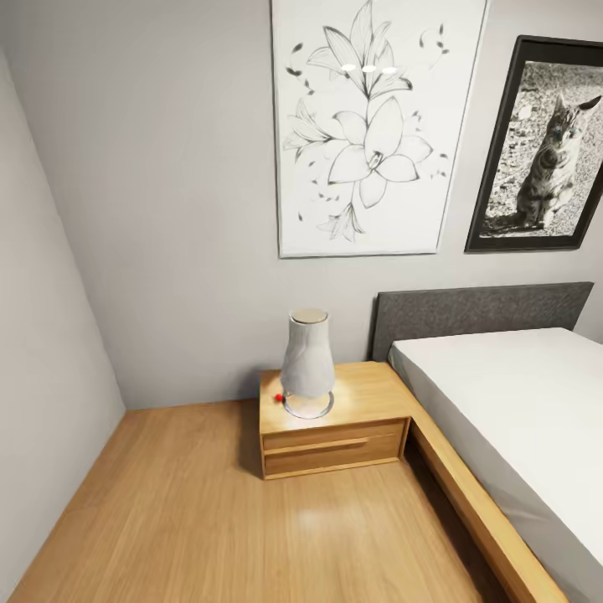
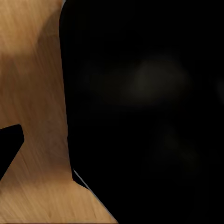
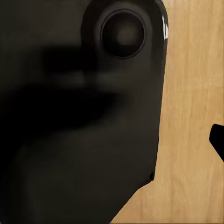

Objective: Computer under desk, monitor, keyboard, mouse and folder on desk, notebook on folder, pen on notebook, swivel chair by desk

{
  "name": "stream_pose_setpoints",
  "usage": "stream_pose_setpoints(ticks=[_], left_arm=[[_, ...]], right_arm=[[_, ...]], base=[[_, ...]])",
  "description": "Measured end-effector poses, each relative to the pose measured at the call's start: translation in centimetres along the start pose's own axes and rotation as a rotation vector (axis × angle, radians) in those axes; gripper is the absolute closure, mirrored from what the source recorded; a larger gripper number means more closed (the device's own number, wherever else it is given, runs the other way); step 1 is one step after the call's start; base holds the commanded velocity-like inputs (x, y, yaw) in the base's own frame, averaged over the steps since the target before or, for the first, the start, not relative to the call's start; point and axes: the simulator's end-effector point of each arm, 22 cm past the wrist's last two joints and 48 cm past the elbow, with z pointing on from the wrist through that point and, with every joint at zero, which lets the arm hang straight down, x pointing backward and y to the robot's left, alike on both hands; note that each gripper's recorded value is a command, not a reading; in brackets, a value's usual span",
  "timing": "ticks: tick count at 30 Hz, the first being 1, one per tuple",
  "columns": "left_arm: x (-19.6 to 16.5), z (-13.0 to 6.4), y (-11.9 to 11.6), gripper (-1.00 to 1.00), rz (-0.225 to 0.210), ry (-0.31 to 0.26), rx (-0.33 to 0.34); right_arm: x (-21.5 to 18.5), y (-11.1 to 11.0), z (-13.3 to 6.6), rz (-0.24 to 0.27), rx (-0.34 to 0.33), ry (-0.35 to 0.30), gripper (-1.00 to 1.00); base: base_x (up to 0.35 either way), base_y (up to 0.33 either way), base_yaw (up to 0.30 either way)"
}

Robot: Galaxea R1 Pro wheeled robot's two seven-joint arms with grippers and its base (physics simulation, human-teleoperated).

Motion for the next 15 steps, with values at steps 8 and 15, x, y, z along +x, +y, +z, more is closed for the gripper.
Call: stream_pose_setpoints(ticks=[8,15], left_arm=[[-0.8,-1.2,-2.4,-1.0,0.002,-0.02,0.027],[-1.0,-2.5,-4.3,-1.0,0.005,-0.026,0.05]], right_arm=[[-2.0,1.2,-1.2,-0.004,-0.016,-0.032,-1.0],[-2.8,0.9,-2.4,0.002,-0.011,-0.064,-1.0]], base=[[0.0,0.0,0.0],[0.0,0.0,0.0]])
